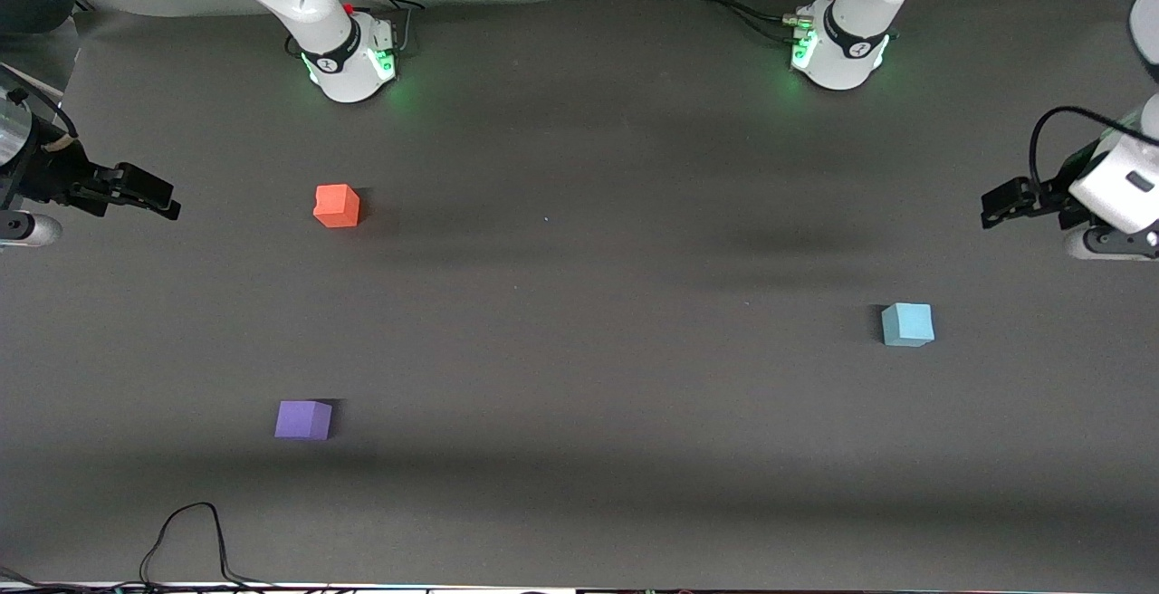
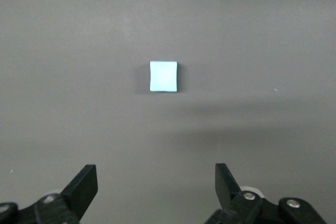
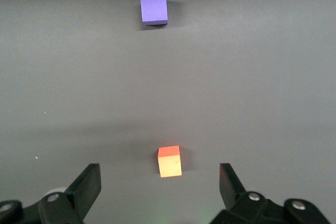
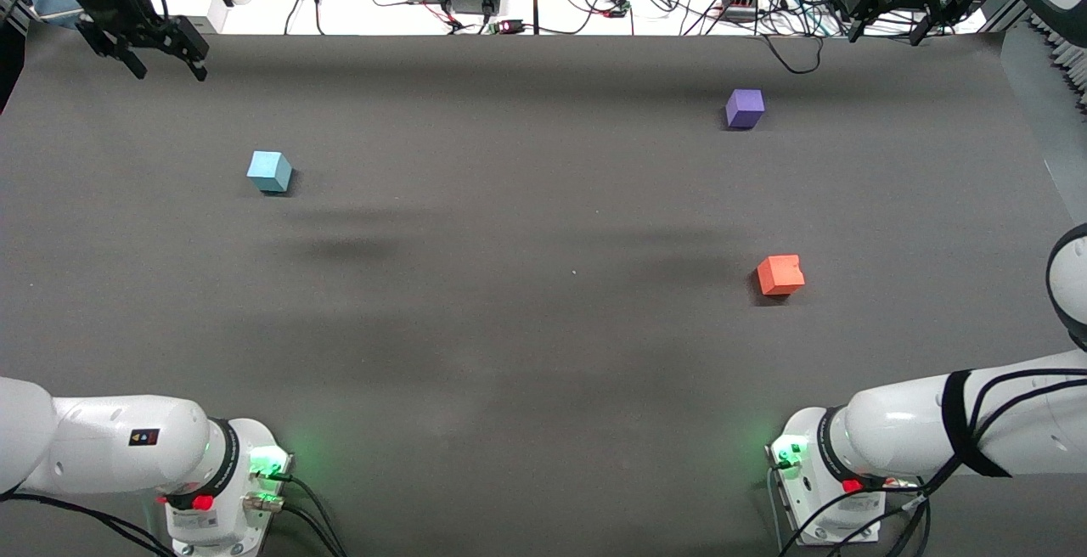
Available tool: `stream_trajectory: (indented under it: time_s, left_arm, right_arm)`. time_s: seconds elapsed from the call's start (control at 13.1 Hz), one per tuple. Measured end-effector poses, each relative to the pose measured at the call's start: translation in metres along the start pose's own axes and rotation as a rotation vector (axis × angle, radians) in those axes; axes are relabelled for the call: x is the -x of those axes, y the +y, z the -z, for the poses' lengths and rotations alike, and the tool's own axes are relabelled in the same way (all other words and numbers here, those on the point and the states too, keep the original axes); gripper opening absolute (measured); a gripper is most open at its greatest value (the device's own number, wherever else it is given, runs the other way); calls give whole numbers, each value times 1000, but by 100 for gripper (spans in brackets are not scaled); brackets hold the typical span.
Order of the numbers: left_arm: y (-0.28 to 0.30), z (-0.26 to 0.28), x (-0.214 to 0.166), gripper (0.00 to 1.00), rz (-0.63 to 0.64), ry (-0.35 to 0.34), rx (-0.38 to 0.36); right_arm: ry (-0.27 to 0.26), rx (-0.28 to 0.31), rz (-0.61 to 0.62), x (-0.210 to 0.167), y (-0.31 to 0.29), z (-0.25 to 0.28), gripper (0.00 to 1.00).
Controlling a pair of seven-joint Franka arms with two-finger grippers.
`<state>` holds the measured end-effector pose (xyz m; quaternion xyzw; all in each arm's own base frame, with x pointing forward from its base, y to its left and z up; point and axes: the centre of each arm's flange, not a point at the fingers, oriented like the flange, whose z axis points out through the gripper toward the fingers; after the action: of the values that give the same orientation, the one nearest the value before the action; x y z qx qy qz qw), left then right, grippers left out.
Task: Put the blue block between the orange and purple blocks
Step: 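Reach the left gripper down to the light blue block, then close the left gripper on the blue block and lift it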
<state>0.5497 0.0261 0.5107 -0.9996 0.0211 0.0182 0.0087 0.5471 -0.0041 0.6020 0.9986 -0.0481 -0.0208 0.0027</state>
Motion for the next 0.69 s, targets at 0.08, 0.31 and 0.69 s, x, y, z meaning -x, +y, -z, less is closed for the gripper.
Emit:
stream_trajectory:
  time_s: [0.08, 0.31, 0.69]
  left_arm:
    - [-5, -18, 0, 100, 1, 11, 0]
    - [-9, -76, -5, 100, -4, 38, -2]
    - [-3, -176, -32, 100, -20, 56, -1]
  right_arm:
    - [6, -1, 0, -1, 0, 0, 100]
    - [9, -1, 0, -1, 0, 1, 100]
    - [12, -1, -2, -1, 1, 1, 100]
